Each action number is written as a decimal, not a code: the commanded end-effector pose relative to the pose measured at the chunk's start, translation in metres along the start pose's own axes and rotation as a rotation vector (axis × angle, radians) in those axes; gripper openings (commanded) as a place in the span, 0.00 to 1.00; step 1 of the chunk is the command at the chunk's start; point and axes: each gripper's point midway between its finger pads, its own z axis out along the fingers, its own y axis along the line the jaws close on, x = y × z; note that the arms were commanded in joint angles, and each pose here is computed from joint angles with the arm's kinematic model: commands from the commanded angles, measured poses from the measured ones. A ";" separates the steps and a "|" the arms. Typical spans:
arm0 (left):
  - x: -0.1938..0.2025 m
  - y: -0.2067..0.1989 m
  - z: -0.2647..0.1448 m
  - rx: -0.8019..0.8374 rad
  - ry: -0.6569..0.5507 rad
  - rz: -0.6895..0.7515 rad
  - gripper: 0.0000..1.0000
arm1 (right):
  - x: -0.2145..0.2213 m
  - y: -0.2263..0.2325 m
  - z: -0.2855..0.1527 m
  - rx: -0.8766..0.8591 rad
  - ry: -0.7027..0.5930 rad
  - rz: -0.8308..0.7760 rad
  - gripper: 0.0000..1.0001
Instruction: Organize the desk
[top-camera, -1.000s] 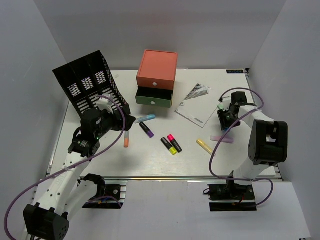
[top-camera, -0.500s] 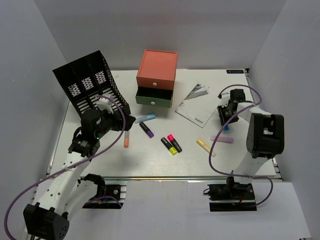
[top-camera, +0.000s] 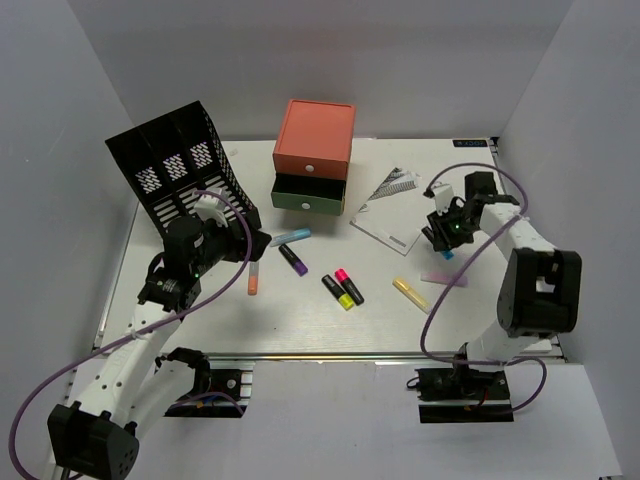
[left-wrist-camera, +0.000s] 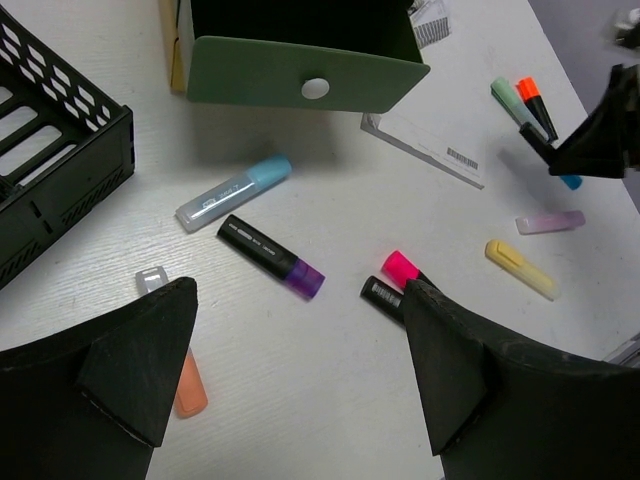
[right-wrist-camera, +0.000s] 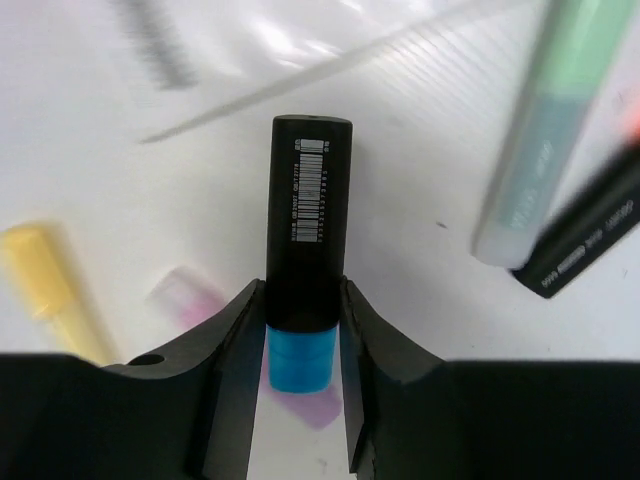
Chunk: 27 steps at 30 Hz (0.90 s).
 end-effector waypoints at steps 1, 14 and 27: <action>-0.003 -0.006 0.001 0.030 -0.015 0.016 0.93 | -0.049 0.051 -0.065 -0.197 -0.206 -0.291 0.00; 0.000 -0.005 0.003 0.042 -0.027 0.033 0.93 | -0.225 0.178 -0.140 -0.225 -0.652 -0.772 0.00; 0.004 -0.007 0.006 0.067 -0.025 0.037 0.93 | -0.350 0.226 -0.081 -0.091 -0.769 -0.710 0.00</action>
